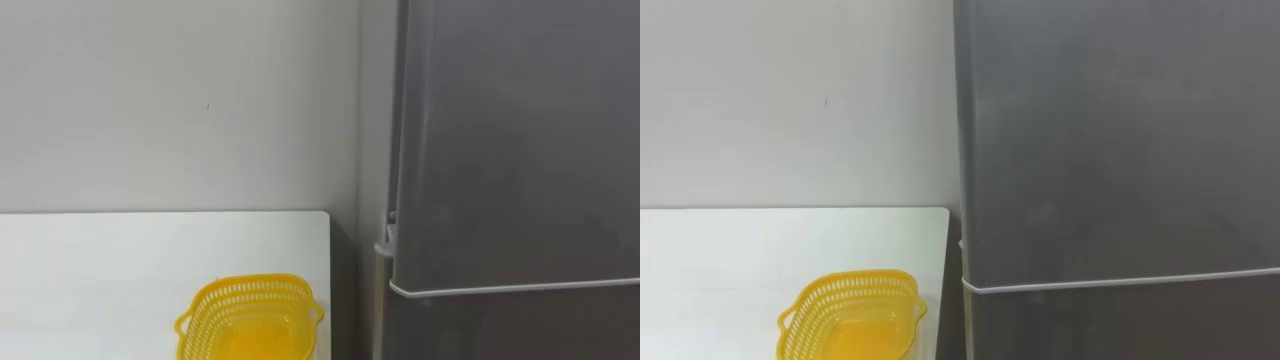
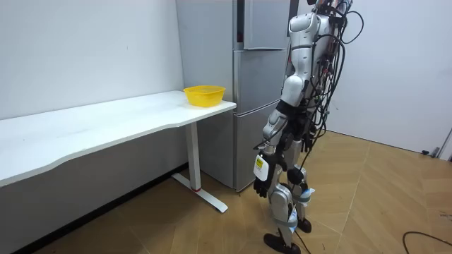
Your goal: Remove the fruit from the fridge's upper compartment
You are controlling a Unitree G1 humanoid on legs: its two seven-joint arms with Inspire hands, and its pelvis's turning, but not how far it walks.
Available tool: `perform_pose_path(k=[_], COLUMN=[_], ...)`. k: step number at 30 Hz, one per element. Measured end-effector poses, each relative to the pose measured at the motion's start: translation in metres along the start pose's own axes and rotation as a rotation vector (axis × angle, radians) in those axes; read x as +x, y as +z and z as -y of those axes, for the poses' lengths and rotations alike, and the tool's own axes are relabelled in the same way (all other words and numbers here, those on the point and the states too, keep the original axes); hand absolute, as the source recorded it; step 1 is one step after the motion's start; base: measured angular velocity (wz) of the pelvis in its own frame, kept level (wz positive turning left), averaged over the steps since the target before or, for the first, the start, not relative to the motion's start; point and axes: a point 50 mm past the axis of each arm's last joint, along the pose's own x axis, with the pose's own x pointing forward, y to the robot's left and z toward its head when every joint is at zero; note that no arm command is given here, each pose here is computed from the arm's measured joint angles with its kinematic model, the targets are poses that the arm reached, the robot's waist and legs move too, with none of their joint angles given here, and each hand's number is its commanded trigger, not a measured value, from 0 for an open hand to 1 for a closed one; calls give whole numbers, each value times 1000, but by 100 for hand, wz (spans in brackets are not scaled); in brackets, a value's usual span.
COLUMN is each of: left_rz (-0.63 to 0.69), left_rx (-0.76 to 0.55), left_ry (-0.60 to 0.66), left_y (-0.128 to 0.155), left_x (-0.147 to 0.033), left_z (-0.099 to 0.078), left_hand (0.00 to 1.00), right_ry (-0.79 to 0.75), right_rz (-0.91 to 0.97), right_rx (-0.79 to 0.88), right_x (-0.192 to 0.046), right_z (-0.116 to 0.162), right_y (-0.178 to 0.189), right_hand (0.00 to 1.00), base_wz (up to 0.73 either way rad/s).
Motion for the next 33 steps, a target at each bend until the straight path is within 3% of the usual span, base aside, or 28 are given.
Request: perform_pose_path(k=[10,22,25,29,33], left_rz=[6,71,84,105,189], left_rx=[-16,-249,-366,-638,-1020], left_ry=[20,143,173,239,356], left_y=[-1,-7,-9,-15,-12], left_x=[0,-1,-1,-3,-10], left_z=[-1,-10,-8,-16,-39], left_hand=[0,0,0,0,0], right_ry=[-44,-121,-128,-150,-168], right_rz=[23,79,86,82,86], right_rx=[37,148,158,207,280], right_x=[0,-2,-2,-2,-2], right_z=[3,11,11,14,19], right_y=[3,7,7,3,1], right_hand=[0,0,0,0,0], base_wz=[0,0,1,5,5])
